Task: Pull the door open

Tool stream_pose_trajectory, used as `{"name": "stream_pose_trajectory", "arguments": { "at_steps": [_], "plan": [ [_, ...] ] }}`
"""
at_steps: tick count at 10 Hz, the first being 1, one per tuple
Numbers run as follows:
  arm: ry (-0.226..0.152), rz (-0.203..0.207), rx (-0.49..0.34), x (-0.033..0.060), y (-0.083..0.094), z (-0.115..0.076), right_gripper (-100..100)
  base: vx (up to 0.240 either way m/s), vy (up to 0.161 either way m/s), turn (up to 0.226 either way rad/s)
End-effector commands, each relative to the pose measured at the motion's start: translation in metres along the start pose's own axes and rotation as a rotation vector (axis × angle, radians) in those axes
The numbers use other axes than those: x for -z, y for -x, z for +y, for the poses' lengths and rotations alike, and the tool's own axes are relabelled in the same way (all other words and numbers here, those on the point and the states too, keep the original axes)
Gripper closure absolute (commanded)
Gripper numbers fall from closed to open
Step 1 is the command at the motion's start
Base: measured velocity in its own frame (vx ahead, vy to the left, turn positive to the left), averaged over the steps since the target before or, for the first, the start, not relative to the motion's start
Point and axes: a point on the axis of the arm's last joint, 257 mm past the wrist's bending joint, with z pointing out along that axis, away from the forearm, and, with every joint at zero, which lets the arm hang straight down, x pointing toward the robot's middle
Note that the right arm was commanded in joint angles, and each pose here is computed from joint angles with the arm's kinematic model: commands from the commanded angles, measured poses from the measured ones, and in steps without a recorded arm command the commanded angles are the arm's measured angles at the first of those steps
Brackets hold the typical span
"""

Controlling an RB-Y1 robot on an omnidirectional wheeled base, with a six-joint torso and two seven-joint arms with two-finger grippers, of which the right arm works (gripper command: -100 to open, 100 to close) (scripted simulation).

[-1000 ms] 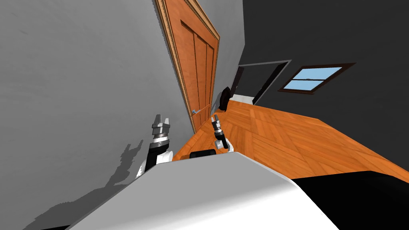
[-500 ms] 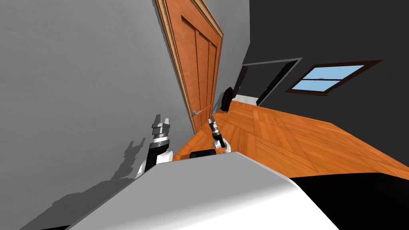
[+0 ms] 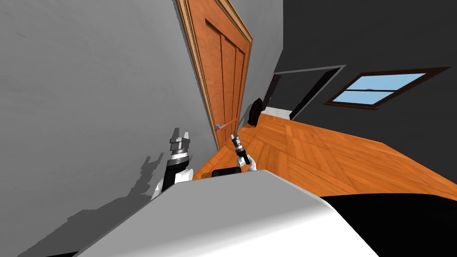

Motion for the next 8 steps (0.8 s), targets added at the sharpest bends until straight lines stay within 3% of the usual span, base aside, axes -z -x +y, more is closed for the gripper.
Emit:
{"name": "stream_pose_trajectory", "arguments": {
  "at_steps": [1, 8],
  "plan": [
    [-0.023, 0.006, -0.006, 0.0033, -0.003, -0.012, -100, 0.059, -0.037, 0.041],
    [-0.114, 0.065, -0.046, 0.0095, -0.023, -0.060, -100, 0.059, -0.037, 0.070]
  ]
}}
